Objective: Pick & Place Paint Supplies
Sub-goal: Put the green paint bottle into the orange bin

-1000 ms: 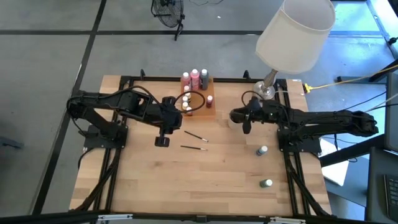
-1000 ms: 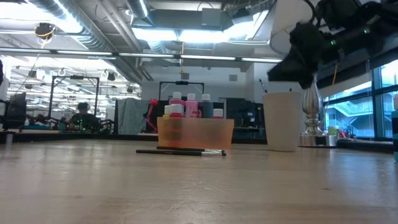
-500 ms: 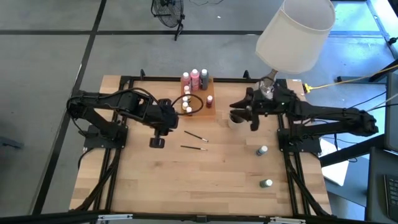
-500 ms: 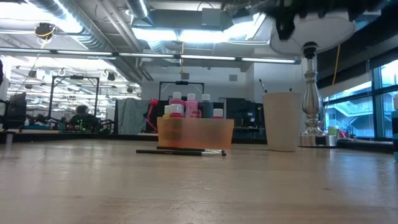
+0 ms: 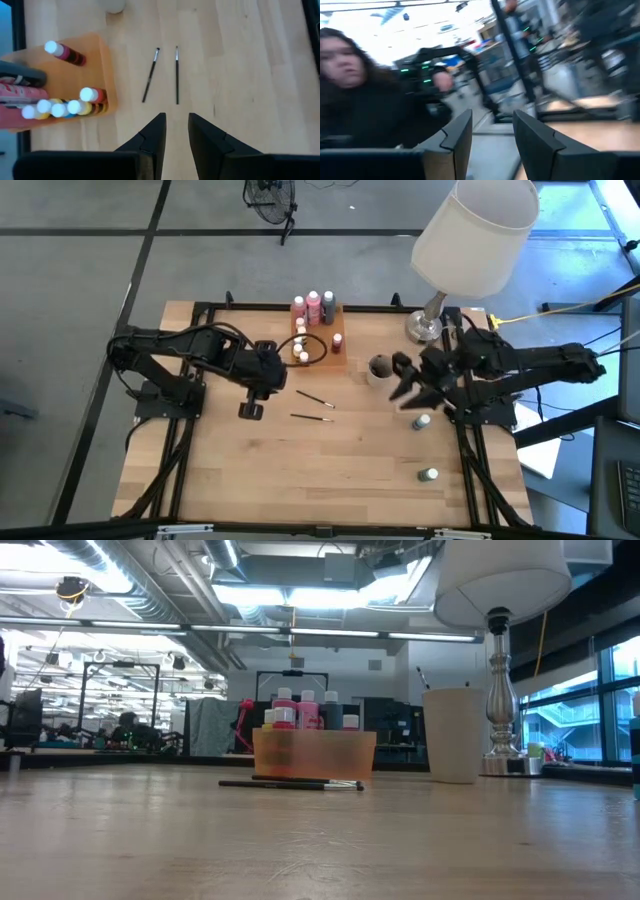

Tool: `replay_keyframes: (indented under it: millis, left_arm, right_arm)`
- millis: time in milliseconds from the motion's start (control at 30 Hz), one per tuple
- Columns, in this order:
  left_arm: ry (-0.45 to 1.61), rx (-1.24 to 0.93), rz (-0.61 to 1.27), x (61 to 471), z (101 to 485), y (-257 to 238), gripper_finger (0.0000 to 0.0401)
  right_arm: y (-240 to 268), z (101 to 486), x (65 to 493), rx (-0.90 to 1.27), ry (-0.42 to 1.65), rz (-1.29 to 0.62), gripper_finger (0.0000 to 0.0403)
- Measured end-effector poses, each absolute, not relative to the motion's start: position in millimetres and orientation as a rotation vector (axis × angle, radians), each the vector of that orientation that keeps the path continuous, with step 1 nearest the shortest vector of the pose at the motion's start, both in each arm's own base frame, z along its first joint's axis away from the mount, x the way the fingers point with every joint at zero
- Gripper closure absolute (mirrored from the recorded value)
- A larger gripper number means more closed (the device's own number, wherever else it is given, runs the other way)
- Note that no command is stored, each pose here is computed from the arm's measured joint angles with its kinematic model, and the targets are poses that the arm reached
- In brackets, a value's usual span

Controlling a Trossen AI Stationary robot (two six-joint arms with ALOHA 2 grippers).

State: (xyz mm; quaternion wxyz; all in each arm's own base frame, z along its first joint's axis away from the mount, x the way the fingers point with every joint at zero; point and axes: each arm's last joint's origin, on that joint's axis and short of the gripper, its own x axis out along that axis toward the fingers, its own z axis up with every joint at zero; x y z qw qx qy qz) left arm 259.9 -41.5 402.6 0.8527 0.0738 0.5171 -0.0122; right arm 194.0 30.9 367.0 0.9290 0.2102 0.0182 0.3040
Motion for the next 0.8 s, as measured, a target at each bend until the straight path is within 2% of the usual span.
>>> replay_keyframes:
  millis: [167, 433, 633, 800]
  left_arm:
    - [1.089, 0.1, -0.069, 257, 403, -58, 0.0305]
    - [1.017, 0.096, -0.173, 254, 406, -91, 0.0257]
    - [0.934, 0.084, -0.083, 253, 409, -106, 0.0244]
    - [0.892, 0.076, 0.009, 254, 400, -117, 0.0245]
  right_arm:
    - [56, 366, 189, 0.6, 0.132, 0.728, 0.0257]
    - [82, 344, 181, 0.874, 0.437, 0.556, 0.0257]
    - [99, 317, 163, 1.094, 0.835, 0.382, 0.0257]
    - [113, 314, 152, 1.198, 0.974, 0.371, 0.0257]
